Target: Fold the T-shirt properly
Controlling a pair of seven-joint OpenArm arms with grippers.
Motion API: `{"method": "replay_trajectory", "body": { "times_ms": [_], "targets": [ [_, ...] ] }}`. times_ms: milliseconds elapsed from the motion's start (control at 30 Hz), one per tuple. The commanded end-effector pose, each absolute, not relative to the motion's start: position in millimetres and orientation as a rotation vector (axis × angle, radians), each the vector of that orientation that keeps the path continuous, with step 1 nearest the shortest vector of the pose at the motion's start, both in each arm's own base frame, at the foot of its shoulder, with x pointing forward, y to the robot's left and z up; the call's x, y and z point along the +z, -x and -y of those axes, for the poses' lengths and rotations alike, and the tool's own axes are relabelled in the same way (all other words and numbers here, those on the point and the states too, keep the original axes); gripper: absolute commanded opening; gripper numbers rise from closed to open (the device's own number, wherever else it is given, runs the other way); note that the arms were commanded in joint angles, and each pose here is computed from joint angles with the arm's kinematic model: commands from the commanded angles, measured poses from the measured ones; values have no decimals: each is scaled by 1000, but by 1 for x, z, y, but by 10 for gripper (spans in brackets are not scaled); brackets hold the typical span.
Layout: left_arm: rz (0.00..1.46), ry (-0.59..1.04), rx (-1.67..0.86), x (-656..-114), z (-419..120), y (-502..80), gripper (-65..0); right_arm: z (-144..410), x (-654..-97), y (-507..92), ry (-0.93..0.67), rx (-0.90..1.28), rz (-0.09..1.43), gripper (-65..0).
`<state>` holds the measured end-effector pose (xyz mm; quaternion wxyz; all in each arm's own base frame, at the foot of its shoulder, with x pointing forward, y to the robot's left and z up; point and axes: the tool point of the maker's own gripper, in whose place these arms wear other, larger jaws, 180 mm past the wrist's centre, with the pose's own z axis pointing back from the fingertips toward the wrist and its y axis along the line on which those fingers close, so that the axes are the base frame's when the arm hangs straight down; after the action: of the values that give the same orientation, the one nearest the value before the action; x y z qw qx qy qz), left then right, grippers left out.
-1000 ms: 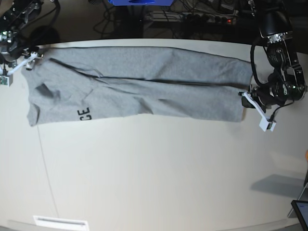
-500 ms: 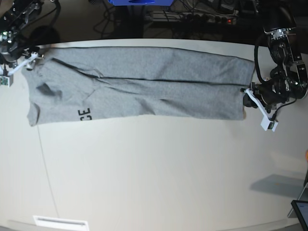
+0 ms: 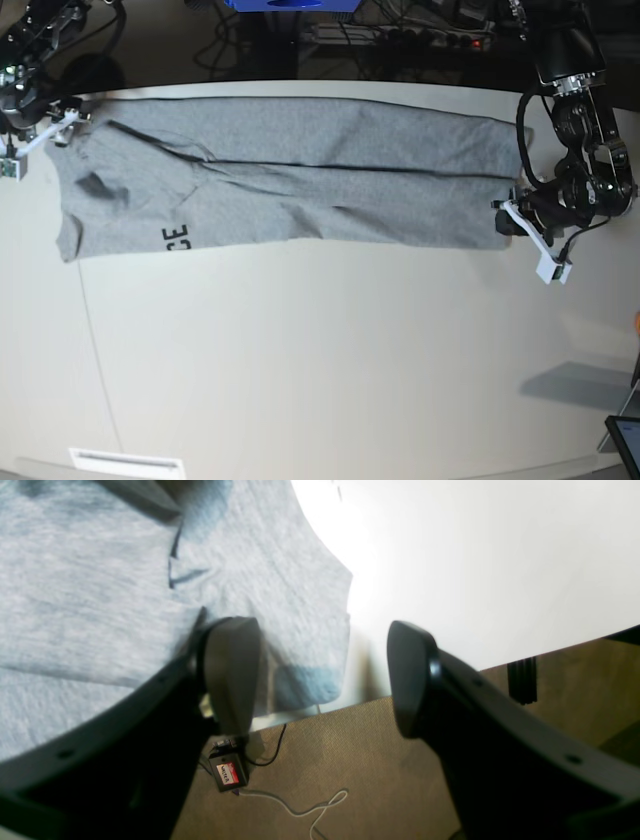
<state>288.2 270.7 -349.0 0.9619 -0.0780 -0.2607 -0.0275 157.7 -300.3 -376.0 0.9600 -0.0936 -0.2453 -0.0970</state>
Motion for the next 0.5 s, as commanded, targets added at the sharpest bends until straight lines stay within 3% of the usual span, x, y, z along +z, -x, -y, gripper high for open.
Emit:
{"method": "replay_trajectory", "body": {
  "times_ms": [0, 267, 467],
  "targets": [
    [569, 141, -57, -336, -278, -298, -626, 304, -369, -162, 206, -189, 523, -270],
    [511, 151, -31, -353, -283, -289, -650, 304, -369, -160, 205, -190, 520, -270],
    [575, 112, -177, -330, -265, -278, -650, 298, -366, -167, 197, -103, 551, -270]
  ]
}}
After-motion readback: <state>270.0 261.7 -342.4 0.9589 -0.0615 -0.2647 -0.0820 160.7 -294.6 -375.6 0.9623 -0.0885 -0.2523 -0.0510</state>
